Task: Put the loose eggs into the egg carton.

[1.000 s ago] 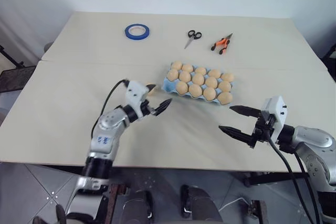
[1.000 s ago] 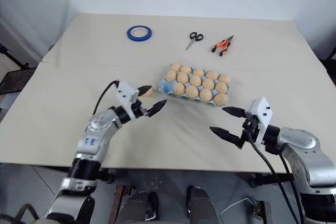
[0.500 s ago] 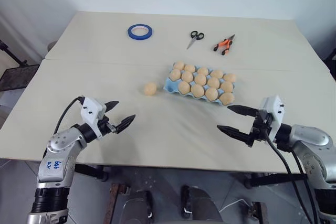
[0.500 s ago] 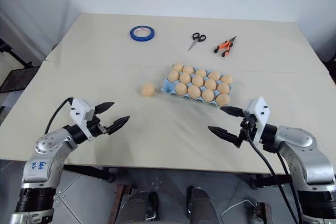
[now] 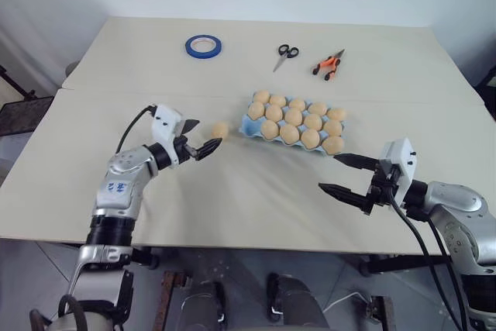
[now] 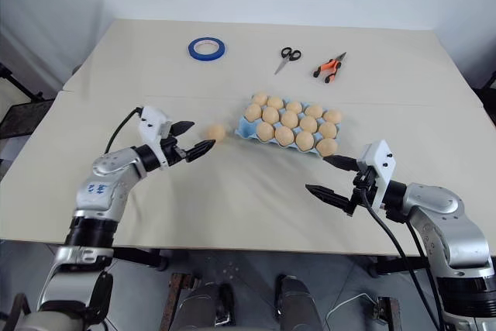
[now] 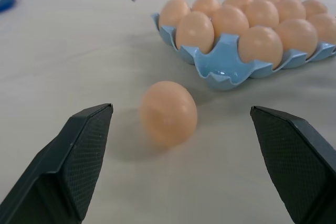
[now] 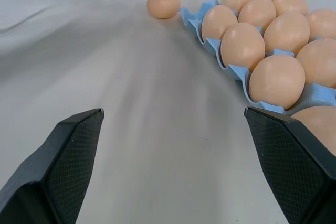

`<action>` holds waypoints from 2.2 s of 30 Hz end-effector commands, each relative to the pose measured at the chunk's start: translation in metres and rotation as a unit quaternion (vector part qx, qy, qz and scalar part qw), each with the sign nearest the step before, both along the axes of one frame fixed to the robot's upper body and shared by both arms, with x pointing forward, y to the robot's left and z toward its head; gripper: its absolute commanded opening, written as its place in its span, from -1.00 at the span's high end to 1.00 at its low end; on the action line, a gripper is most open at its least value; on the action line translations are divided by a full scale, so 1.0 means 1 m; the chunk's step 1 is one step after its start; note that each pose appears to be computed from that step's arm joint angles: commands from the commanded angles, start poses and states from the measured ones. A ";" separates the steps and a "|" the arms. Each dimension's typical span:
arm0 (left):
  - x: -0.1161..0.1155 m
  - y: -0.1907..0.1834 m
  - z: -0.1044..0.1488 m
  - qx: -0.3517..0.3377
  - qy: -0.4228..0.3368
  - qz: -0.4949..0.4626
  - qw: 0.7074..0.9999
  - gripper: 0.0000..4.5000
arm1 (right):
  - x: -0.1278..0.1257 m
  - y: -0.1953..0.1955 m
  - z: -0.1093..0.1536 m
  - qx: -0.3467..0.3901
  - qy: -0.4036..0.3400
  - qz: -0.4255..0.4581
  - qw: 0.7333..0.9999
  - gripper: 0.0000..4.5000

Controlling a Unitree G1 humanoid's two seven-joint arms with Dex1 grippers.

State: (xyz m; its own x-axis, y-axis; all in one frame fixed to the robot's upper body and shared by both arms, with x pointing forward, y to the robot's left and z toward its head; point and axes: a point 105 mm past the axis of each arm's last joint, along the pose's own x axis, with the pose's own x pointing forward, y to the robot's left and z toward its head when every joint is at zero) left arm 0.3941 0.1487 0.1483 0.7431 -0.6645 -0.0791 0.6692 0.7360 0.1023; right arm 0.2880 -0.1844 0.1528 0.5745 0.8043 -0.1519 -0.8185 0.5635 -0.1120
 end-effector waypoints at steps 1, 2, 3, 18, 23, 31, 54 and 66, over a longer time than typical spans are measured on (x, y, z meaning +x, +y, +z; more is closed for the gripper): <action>0.015 -0.005 0.002 0.015 -0.008 0.003 1.000 -0.99 | -0.003 0.002 0.008 0.000 -0.023 0.003 1.000 -1.00; 0.021 -0.007 -0.002 0.021 0.001 0.008 1.000 -0.99 | -0.003 0.002 0.008 0.000 -0.023 0.002 1.000 -1.00; 0.027 -0.008 -0.007 0.033 0.011 0.013 0.999 -0.99 | -0.003 0.002 0.008 0.001 -0.024 0.000 1.000 -1.00; 0.045 -0.025 -0.013 0.034 0.006 -0.002 0.999 -0.02 | -0.004 -0.001 0.008 0.003 -0.028 -0.024 0.999 -1.00; 0.047 -0.030 0.024 0.002 -0.040 -0.024 0.999 0.26 | -0.004 -0.002 0.010 0.003 -0.032 -0.029 0.999 -1.00; 0.044 -0.071 0.055 -0.010 -0.059 -0.101 0.993 0.26 | -0.004 -0.002 0.009 0.005 -0.034 -0.035 0.999 -1.00; 0.036 -0.043 0.075 0.001 -0.097 -0.115 0.989 -0.99 | -0.008 -0.004 0.011 0.001 -0.036 -0.033 0.999 -1.00; -0.025 0.036 0.052 0.035 -0.037 -0.170 0.984 -0.99 | 0.004 -0.035 0.020 -0.036 -0.038 -0.030 0.998 -1.00</action>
State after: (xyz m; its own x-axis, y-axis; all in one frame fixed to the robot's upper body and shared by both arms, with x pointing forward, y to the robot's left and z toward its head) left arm 0.3764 0.1851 0.1794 0.5042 -0.8507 -0.1484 0.8615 0.4836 0.1547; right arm 0.2908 -0.2109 0.1608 0.6125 0.7701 -0.1781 -0.7902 0.5912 -0.1612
